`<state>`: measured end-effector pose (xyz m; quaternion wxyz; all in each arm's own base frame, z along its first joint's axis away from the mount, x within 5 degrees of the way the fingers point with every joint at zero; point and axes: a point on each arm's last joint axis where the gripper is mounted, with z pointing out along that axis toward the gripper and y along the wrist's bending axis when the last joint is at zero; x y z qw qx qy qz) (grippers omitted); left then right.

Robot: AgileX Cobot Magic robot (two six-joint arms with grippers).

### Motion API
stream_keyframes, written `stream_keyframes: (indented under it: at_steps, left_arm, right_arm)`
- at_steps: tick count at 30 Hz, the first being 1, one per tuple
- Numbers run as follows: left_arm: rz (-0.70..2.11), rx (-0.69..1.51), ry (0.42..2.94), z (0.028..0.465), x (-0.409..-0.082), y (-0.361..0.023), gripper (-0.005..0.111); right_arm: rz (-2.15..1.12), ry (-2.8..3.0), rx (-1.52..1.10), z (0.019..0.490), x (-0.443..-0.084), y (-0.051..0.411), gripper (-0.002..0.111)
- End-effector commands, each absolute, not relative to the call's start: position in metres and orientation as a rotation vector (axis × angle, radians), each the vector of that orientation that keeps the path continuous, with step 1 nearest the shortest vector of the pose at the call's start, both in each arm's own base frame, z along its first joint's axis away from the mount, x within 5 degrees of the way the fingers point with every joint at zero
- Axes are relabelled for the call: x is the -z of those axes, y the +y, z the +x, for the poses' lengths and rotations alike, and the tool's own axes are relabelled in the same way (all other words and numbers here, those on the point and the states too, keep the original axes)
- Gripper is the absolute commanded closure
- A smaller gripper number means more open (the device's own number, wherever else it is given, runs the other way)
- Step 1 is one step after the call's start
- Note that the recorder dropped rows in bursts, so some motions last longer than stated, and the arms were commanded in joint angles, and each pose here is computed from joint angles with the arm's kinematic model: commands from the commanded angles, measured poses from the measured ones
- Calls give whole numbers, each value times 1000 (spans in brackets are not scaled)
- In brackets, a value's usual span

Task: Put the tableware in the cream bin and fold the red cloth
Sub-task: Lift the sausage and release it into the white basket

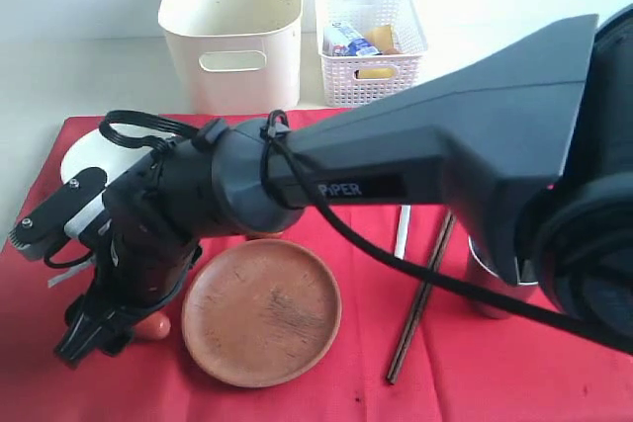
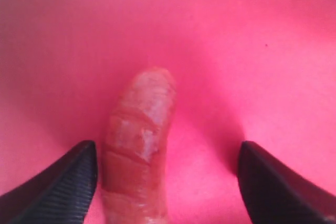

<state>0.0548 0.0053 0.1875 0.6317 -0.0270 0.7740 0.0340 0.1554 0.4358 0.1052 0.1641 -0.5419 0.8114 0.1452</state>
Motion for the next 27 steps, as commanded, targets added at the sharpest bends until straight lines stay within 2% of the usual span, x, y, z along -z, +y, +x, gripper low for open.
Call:
stream_keyframes:
  at_steps: [1,14,27]
  left_arm:
    - [-66,-64,1758,55,-188,5,106]
    - [-66,-64,1758,55,-188,5,106]
    - [-66,-64,1758,55,-188,5,106]
  right_arm:
    - [-1592,2265,-404,156,-106,437,41]
    - [-1600,2210,-423,154,-144,433,106]
    - [-1604,2105,-385,155,-194,423,108]
